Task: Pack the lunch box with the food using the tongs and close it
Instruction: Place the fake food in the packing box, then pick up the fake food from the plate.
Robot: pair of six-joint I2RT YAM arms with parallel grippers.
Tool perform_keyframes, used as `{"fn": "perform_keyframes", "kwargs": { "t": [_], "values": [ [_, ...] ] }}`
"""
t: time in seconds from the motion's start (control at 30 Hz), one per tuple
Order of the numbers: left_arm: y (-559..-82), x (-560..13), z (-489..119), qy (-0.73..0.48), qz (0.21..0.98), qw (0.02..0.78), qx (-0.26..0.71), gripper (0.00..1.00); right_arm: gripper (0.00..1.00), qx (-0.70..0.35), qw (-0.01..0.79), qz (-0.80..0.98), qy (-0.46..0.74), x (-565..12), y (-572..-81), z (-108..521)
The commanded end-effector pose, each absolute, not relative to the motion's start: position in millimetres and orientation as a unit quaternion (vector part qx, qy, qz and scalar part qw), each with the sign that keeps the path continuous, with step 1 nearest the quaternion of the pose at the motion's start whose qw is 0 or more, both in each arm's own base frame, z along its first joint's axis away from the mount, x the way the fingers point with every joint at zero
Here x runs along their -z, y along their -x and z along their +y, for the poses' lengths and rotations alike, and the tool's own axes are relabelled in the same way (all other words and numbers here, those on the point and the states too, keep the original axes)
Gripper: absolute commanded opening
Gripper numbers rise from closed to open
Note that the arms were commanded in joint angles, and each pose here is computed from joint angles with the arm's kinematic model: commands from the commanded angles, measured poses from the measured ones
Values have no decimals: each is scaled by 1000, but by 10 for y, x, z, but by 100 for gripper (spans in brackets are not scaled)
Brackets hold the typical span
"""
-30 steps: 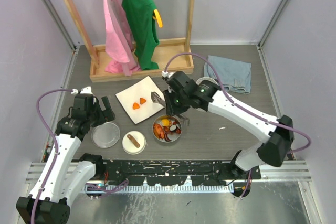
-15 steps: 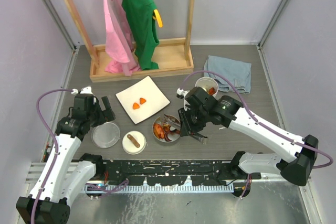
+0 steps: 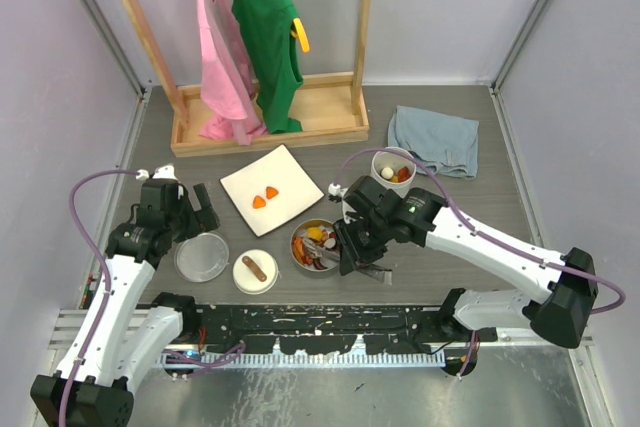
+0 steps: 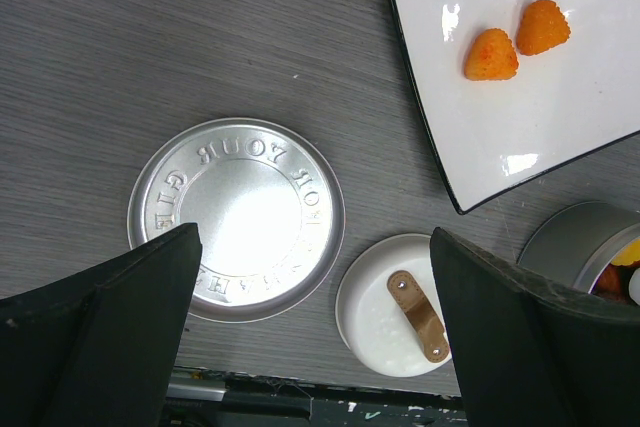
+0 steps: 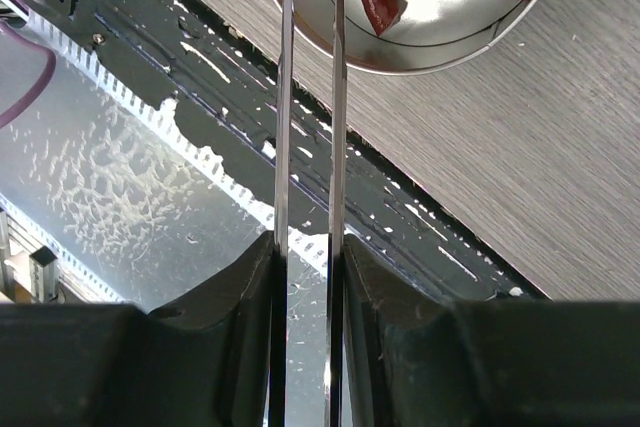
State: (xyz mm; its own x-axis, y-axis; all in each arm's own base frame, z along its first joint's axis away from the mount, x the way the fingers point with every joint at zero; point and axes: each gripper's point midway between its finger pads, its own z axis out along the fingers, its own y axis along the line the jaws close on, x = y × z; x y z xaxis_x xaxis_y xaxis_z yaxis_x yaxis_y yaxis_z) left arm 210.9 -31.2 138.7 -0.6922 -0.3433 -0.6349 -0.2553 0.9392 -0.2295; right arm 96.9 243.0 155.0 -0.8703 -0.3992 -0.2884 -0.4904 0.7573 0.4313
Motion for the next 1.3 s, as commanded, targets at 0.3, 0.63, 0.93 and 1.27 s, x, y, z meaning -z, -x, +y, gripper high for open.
{"fn": "perform_keyframes", "kwargs": {
  "t": [0.3, 0.63, 0.93, 1.27],
  "values": [
    [-2199, -1460, -329, 162, 910, 375, 70, 98, 47, -198, 210, 937, 197, -1730, -1459, 2355],
    [-2203, -1465, -334, 161, 910, 376, 71, 98, 48, -208, 275, 922, 178, -2152, -1741, 2380],
    [-2199, -1470, -326, 162, 909, 378, 70, 98, 48, -192, 265, 926, 190, -2062, -2055, 2742],
    [-2203, -1478, -324, 162, 908, 380, 70, 98, 48, -150, 242, 929, 237, -1838, -2337, 3194]
  ]
}}
